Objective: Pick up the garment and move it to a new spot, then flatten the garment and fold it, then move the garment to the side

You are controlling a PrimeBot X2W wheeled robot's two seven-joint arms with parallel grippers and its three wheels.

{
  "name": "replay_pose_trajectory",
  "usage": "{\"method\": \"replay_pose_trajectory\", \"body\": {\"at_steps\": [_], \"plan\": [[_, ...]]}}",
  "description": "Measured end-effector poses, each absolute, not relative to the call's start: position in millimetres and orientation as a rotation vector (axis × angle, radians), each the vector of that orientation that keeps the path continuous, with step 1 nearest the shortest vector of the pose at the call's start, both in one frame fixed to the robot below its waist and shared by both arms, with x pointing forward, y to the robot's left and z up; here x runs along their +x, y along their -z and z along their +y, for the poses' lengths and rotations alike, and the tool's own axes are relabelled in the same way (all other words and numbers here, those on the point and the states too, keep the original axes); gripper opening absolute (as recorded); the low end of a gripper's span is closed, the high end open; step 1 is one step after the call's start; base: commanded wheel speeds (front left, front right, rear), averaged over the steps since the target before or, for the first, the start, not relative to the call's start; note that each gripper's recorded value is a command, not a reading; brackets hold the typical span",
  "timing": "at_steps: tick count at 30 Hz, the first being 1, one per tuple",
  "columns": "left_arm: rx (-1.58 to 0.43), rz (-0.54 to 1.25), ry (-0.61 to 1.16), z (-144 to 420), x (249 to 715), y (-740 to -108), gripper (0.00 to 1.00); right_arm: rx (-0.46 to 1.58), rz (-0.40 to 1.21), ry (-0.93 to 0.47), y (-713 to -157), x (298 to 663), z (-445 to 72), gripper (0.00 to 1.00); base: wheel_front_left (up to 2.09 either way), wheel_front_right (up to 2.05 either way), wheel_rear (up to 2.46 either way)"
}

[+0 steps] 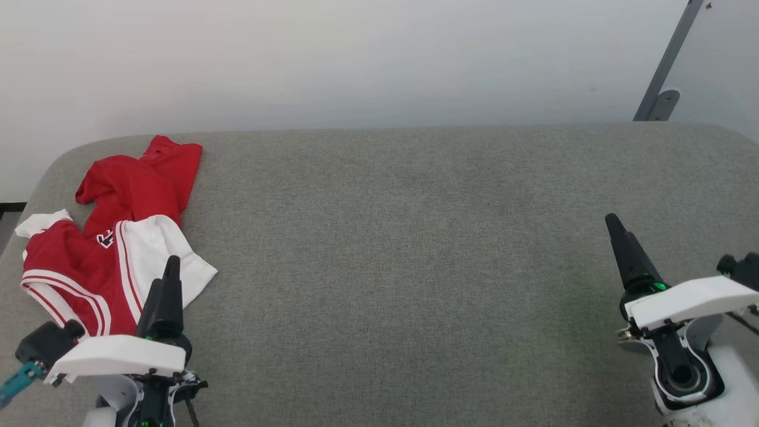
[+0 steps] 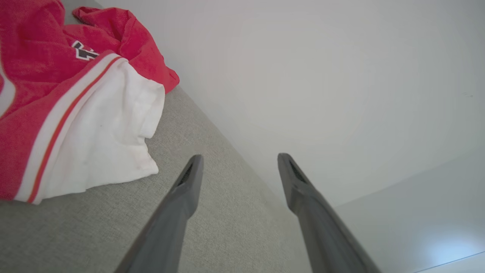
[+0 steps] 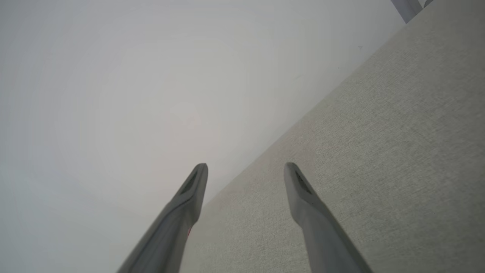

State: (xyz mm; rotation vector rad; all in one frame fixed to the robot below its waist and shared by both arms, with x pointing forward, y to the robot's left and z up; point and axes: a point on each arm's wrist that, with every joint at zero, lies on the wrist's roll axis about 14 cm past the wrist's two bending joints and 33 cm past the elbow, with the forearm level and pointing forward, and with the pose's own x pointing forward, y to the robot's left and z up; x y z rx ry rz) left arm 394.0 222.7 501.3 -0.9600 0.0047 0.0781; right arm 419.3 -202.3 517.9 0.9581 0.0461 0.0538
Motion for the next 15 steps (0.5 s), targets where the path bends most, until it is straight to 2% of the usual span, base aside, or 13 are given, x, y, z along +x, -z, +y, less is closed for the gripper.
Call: {"method": "replay_pose_trajectory", "body": {"at_steps": [15], "plan": [[-0.567, 0.01, -0.041, 221.2, 398.5, -508.1, 1.0, 0.601, 0.033, -0.048, -521.1, 427.1, -218.5, 1.0, 0.0, 0.0, 0.0]]}}
